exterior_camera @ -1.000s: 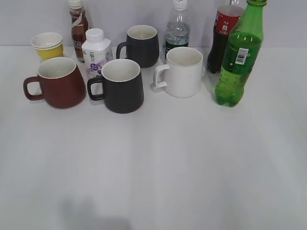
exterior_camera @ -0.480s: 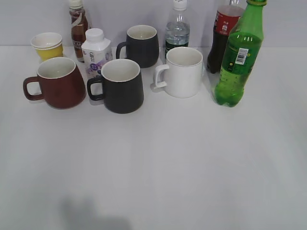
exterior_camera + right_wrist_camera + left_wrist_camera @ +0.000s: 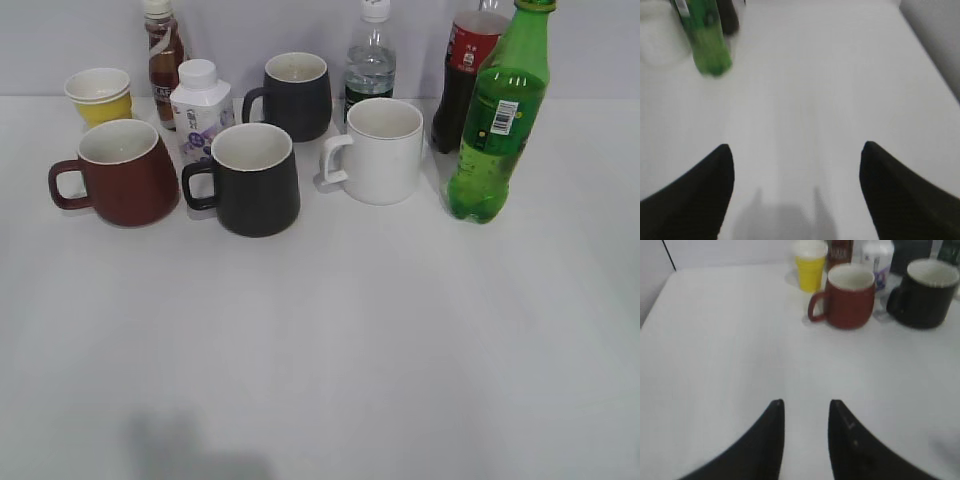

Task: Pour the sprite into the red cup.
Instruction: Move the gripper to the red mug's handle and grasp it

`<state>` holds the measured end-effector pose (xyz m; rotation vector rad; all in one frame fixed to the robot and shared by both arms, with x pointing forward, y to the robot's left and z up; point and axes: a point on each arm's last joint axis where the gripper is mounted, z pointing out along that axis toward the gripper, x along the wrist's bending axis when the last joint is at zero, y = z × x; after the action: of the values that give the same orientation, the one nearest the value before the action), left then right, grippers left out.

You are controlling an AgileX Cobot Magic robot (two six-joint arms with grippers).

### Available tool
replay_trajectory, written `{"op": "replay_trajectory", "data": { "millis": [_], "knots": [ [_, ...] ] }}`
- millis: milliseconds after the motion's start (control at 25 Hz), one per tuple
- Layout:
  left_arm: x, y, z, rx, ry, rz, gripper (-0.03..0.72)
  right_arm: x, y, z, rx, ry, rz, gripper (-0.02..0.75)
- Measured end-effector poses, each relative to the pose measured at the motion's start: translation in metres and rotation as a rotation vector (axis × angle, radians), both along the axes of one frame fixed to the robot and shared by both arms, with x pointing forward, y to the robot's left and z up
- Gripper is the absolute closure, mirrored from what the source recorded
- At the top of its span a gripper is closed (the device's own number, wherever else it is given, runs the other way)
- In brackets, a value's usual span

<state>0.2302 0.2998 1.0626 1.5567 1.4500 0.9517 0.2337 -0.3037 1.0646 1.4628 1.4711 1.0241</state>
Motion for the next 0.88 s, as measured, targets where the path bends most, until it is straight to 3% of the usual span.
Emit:
{"op": "replay_trajectory", "data": {
  "millis": [120, 280, 360, 600, 880],
  "knots": [
    [0.009, 0.0, 0.014, -0.005, -0.111, 0.003, 0.449, 0.007, 0.001, 0.013, 0.009, -0.111, 0.011, 0.152],
    [0.029, 0.0, 0.035, -0.013, -0.27, 0.009, 0.449, 0.03, 0.004, 0.023, 0.016, -0.158, 0.022, 0.152],
    [0.045, -0.001, 0.039, -0.015, -0.299, 0.011, 0.449, 0.044, 0.005, 0.024, 0.018, -0.171, 0.027, 0.152],
    [0.112, -0.003, 0.022, -0.022, -0.233, 0.018, 0.449, 0.085, 0.013, 0.016, 0.027, -0.23, 0.091, 0.152],
    [0.192, -0.005, -0.016, -0.095, -0.095, 0.063, 0.449, 0.135, 0.027, 0.004, 0.032, -0.202, 0.159, 0.152]
  ]
}}
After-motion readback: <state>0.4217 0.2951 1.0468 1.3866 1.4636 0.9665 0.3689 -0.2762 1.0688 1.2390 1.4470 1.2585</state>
